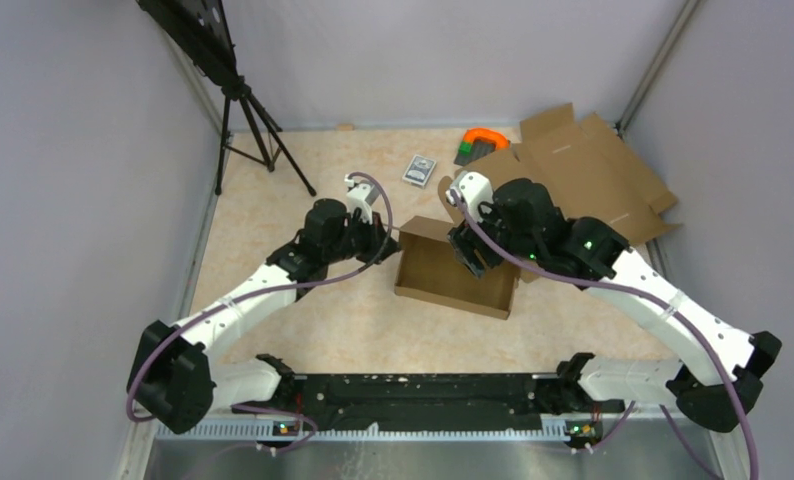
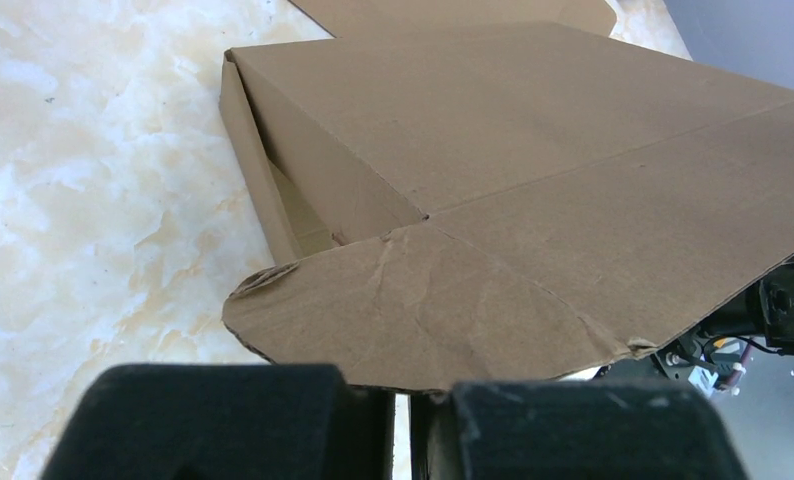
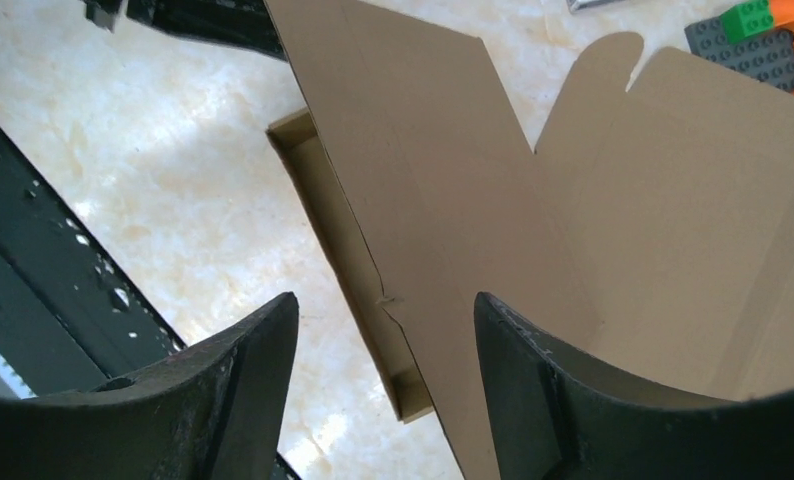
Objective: Fold the paper box
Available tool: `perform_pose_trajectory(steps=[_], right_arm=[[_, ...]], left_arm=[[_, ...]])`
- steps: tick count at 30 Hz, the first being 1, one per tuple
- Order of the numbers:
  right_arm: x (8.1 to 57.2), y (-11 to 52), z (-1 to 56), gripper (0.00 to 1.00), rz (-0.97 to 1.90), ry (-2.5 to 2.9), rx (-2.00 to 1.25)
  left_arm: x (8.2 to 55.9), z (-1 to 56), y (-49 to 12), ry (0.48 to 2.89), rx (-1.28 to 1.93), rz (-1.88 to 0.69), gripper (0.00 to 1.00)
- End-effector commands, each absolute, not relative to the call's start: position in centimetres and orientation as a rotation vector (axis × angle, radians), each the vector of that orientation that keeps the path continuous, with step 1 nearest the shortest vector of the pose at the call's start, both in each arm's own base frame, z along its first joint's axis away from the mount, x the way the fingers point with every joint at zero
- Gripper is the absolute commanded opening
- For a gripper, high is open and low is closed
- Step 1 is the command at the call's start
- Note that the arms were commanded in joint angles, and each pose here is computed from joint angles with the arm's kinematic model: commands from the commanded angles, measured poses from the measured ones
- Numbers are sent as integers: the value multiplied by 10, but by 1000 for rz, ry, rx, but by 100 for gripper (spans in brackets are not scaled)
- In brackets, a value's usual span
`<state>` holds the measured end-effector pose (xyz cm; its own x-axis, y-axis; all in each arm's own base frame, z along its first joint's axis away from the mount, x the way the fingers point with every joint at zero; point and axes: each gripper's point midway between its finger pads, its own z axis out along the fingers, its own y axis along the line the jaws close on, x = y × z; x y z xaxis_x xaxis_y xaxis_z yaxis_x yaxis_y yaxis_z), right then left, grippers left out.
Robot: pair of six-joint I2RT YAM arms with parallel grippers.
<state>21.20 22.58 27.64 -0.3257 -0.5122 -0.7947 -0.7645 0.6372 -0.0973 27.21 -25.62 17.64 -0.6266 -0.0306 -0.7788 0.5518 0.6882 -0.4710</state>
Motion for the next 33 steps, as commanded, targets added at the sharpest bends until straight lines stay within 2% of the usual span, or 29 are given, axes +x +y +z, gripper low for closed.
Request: perform_pose_trajectory(steps=[1,5,9,12,14,16,19,27,33], right_arm=[[217,232,270,62,318,1961,-1045],[217,231,260,60,278,1975,-1048],[222,228,252,40,200,1999,-1027],[220,231,247,25,197,2000,-1041],[219,231,244,17,198,2003,-1046],[217,229,240,14,201,2011,-1046],[210,231,234,11,240,2024,-1048],[190,235,215,11,351,2051,-1065],[180,241,198,11,423,2082,-1084]], left_arm=[[271,198,-258,2029,423,-929,4],[271,196,-259,2034,426,-929,4],[271,195,-260,2040,426,-934,7],[268,193,-260,2053,430,-941,18],[260,194,-261,2071,457,-971,30],[250,191,-258,2135,467,-973,37],[234,190,-246,2209,492,-940,41],[209,216,-213,2234,373,-860,45],[214,231,-202,2180,311,-826,51]])
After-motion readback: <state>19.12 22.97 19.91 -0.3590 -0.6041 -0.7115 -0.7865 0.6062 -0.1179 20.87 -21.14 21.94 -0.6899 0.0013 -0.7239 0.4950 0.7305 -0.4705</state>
